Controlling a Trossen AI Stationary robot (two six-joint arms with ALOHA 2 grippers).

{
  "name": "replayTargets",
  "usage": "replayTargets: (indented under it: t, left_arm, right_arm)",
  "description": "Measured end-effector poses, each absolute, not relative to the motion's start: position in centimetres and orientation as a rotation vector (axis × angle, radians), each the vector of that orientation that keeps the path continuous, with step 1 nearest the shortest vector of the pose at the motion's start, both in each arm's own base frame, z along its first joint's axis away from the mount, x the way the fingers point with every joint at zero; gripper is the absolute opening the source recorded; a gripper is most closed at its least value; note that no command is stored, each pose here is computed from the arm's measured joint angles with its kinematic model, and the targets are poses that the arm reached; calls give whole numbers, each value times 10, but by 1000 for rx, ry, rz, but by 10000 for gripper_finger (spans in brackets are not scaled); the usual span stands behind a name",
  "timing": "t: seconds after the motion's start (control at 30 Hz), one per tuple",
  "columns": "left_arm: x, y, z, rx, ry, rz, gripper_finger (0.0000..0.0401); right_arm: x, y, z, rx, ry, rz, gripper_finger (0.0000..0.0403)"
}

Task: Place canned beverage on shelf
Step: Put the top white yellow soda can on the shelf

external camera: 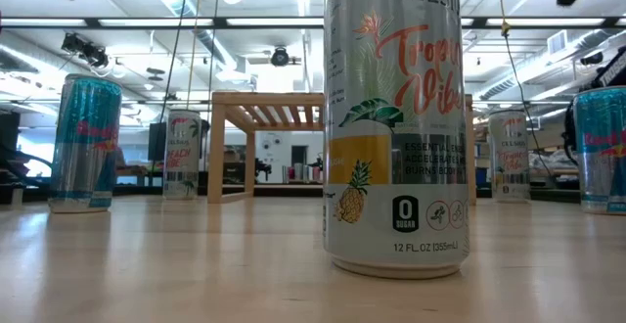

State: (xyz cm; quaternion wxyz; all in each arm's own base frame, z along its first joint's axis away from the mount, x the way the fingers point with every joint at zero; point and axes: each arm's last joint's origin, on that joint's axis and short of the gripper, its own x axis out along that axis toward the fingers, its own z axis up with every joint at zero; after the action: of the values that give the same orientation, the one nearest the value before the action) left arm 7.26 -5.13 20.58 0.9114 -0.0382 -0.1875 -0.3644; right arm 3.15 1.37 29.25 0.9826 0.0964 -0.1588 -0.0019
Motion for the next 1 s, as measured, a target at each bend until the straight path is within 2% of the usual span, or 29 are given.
replayTargets:
  t: [0.17,0.3,0.4,0.73,0.83,1.0]
  left_arm:
    - [71,-50,210,-163,-404,-766,243]
    - [70,-49,213,-85,-476,-736,243]
    - [69,-49,215,-20,-518,-717,243]
    - [70,-49,214,146,-574,-668,243]
    - [70,-47,216,124,-579,-616,243]
    - [72,-41,223,-54,-516,-434,243]
  right_arm:
    - [30,26,292,216,-440,247,364]
    - [28,36,290,167,-530,466,364]
    - [27,41,289,126,-573,552,364]
    - [27,48,289,-152,-658,519,364]
    - [27,45,291,-128,-665,497,364]
    - [27,43,299,-26,-621,516,364]
